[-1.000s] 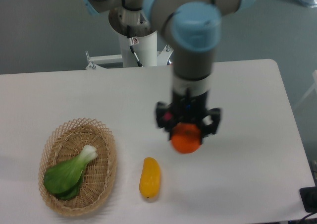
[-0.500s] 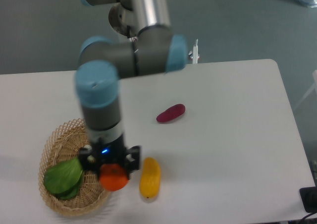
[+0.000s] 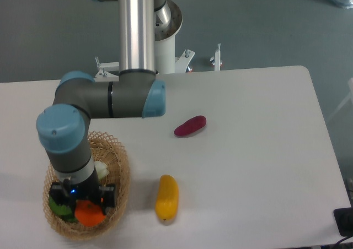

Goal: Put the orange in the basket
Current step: 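Carry the held orange over to the wicker basket and lower it, then open the gripper to release the orange beside the bok choy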

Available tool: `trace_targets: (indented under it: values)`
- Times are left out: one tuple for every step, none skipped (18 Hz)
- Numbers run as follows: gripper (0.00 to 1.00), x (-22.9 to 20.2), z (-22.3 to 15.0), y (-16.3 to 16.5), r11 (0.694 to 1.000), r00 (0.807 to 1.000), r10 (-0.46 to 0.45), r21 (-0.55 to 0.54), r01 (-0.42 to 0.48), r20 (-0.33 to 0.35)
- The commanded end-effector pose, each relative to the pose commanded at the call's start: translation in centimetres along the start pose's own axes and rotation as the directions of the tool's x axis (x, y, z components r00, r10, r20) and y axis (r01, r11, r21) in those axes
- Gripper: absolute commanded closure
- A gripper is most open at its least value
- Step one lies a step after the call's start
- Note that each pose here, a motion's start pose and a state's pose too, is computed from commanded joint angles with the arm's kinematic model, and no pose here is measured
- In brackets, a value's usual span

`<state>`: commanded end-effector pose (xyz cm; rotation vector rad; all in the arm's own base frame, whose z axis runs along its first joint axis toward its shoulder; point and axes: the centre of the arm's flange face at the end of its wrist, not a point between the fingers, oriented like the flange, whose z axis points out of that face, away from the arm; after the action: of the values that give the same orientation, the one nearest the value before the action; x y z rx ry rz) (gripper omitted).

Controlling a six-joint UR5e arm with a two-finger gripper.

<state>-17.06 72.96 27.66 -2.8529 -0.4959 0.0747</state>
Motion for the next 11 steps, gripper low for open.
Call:
trace_targets:
  values:
    - [0.39,0.4,0.8,0.2,1.0,1.0,0.007,-0.011,-0.007,0.002]
    - [0.39,0.5,0.9,0.2,1.0,1.0,0.007,-0.013,-0.007,0.009]
    - [0.39,0.5,1.1,0.2,1.0,1.0,0.009,-0.015,-0.009,0.008]
    - [0.39,0.6,1.2,0.3,1.0,1.0,0.011,-0.018,-0.01,0.009]
    - [0.39,0.6,1.7,0.6,1.0,1.0,0.011,-0.027,-0.01,0.008]
    - [0.39,0.6,2.3,0.7,0.999,1.0,0.011,-0.034,-0.01,0.008]
    - [0.39,0.7,2.4,0.8,0.999,1.0,0.011,-0.038,-0.01,0.009]
    - [0.39,0.7,2.8,1.0,0.999,1.0,0.011,-0.045,-0.01,0.008]
    - [0.39,0.7,2.8,1.0,0.999,1.0,0.011,-0.045,-0.01,0.008]
    - [0.39,0.8,2.9,1.1,0.999,1.0,0.012,-0.048,-0.012,0.008]
    - [0.38,0.9,2.9,1.1,0.999,1.0,0.014,-0.048,-0.013,0.007]
